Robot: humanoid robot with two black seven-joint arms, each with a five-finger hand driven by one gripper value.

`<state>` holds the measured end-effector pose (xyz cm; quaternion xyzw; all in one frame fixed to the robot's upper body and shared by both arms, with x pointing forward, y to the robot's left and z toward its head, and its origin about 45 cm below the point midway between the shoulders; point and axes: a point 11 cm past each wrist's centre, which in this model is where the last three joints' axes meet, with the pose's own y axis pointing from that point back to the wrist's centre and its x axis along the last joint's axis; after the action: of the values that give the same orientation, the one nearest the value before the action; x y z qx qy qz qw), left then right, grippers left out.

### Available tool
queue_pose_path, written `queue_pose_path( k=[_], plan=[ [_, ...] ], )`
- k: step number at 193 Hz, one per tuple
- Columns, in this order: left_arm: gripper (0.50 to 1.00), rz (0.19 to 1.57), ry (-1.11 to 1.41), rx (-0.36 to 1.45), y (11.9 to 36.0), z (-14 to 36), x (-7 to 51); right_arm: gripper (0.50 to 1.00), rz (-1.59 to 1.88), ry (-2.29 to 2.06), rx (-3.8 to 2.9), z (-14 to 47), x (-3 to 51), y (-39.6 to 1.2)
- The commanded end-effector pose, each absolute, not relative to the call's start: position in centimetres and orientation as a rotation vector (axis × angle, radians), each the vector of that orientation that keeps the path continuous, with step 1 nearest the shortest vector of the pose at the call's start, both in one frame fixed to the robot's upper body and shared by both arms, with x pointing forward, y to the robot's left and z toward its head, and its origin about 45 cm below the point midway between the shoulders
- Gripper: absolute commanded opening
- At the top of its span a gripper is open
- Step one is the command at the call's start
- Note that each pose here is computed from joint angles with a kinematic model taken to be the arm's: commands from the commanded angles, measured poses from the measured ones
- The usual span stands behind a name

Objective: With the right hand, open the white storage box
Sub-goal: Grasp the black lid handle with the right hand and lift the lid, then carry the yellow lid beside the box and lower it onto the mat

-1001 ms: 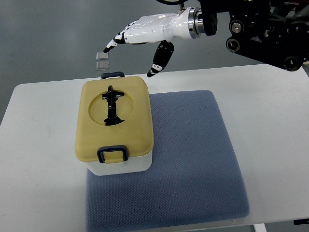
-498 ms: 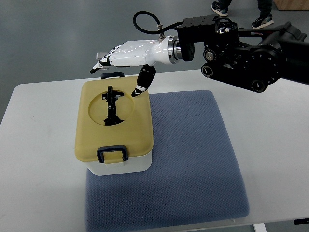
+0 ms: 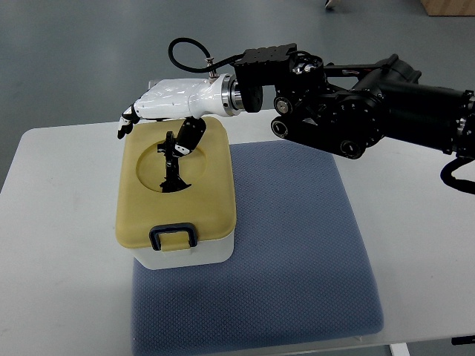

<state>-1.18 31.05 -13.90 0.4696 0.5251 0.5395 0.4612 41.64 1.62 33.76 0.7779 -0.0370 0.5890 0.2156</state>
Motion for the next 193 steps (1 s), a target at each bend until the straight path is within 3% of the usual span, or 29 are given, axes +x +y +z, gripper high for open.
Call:
queue_pose_path(
  k=[1, 43, 72, 127, 193],
  plan=[
    [1.000, 1.328, 1.294, 1.156, 31.1, -13.9, -1.3, 0.500, 1.639, -0.099, 2.151, 33.5, 41.6, 1.8],
    [1.000, 1.327, 1.293, 1.157, 31.1, -13.9, -1.3, 0.500, 1.673, -0.118, 2.140, 35.1, 41.9, 1.1],
    [1.000, 1.326, 1.292, 1.158, 31.1, -13.9, -1.3, 0.500, 1.722, -0.143, 2.089, 39.1, 42.4, -1.9],
    [1.000, 1.321, 1.291, 1.157, 31.0, -13.9, -1.3, 0.500, 1.662, -0.250, 2.016, 41.4, 42.7, -12.9],
    [1.000, 1.324, 1.289, 1.164, 31.1, -13.9, -1.3, 0.500, 1.417, -0.427, 1.925, 35.4, 41.7, -27.9]
  ],
)
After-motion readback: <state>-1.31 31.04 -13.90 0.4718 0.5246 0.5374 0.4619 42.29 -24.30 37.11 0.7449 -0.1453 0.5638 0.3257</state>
